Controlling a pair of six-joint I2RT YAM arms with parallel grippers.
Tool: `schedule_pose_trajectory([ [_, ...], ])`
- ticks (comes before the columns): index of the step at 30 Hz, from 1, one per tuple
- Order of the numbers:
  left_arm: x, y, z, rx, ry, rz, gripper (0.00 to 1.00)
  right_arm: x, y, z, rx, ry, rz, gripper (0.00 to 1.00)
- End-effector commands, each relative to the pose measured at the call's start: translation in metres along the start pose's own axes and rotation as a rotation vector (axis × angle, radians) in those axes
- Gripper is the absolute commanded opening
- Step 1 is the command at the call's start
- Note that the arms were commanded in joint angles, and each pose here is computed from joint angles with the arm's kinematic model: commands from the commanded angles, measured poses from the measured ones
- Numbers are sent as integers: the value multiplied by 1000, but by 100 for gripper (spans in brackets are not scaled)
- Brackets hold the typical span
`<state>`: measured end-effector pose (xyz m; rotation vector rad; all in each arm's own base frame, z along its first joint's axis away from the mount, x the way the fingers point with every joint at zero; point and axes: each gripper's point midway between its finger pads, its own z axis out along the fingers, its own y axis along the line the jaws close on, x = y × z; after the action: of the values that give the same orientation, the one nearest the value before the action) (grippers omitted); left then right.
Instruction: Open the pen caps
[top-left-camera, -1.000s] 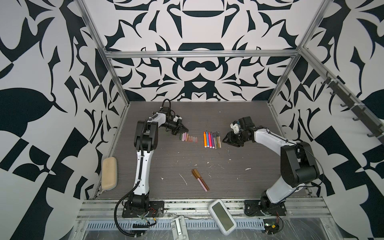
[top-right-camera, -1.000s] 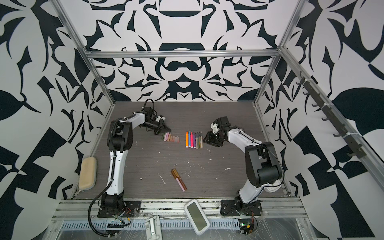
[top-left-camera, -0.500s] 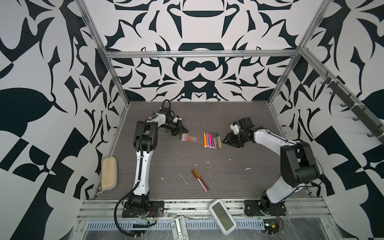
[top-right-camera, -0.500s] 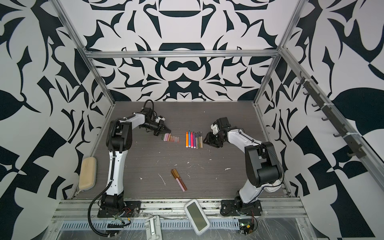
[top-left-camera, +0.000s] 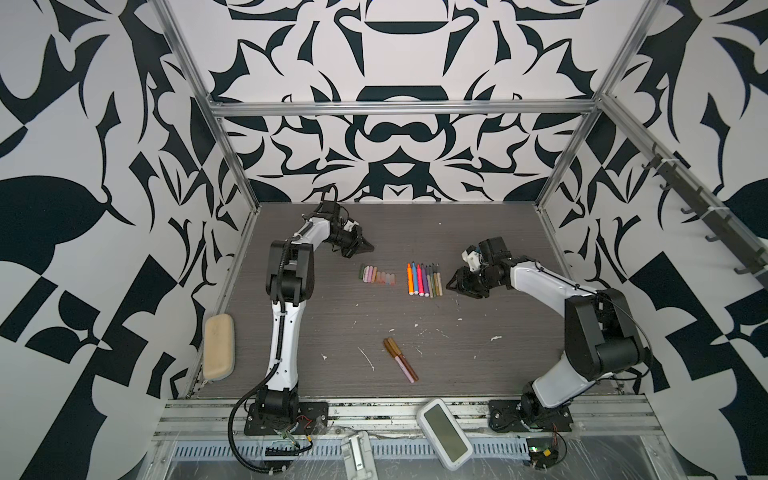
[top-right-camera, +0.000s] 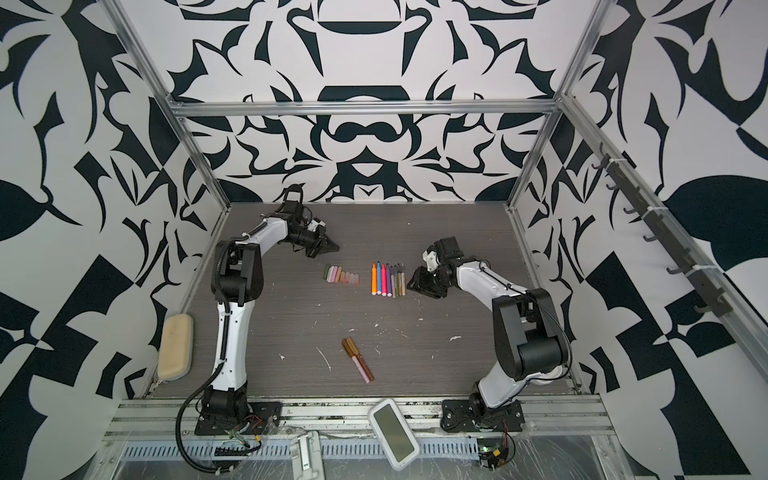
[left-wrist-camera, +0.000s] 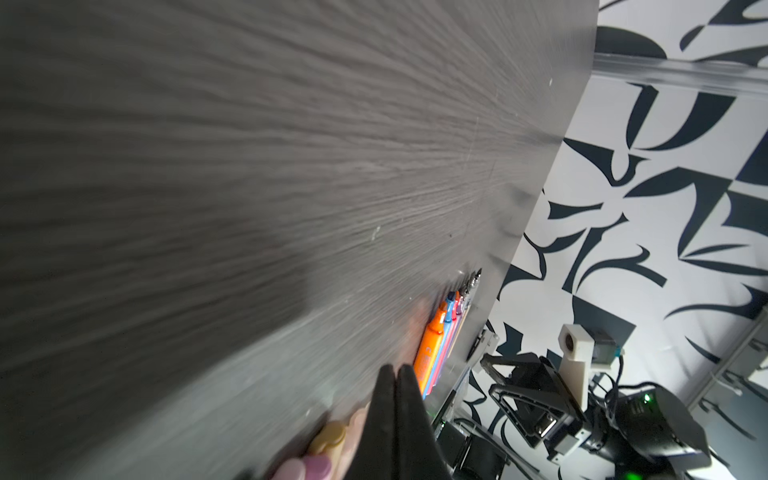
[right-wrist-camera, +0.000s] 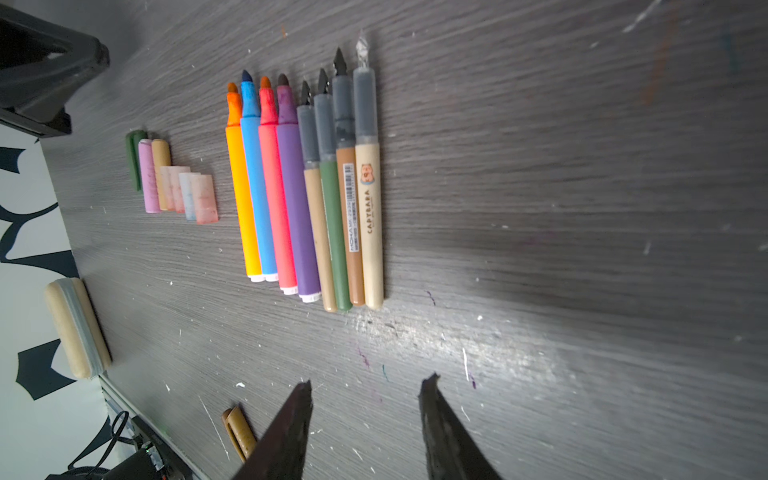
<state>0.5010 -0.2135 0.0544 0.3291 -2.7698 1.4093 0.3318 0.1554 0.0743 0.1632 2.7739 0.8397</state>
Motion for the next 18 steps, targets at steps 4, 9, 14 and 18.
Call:
schedule_pose_trajectory([
  [4, 7, 31, -23, -62, -14, -74, 0, -1, 3, -7, -9, -17, -8, 46],
  [9, 19, 43, -16, -62, 44, -87, 0, 0, 3, -6, -12, -12, -8, 46],
  [14, 28, 52, -11, -63, 78, -106, 0, 1, 3, -6, -12, -8, -10, 46],
  [18, 33, 54, -8, -62, 98, -117, 0, 1, 3, -5, -13, -5, -11, 46],
])
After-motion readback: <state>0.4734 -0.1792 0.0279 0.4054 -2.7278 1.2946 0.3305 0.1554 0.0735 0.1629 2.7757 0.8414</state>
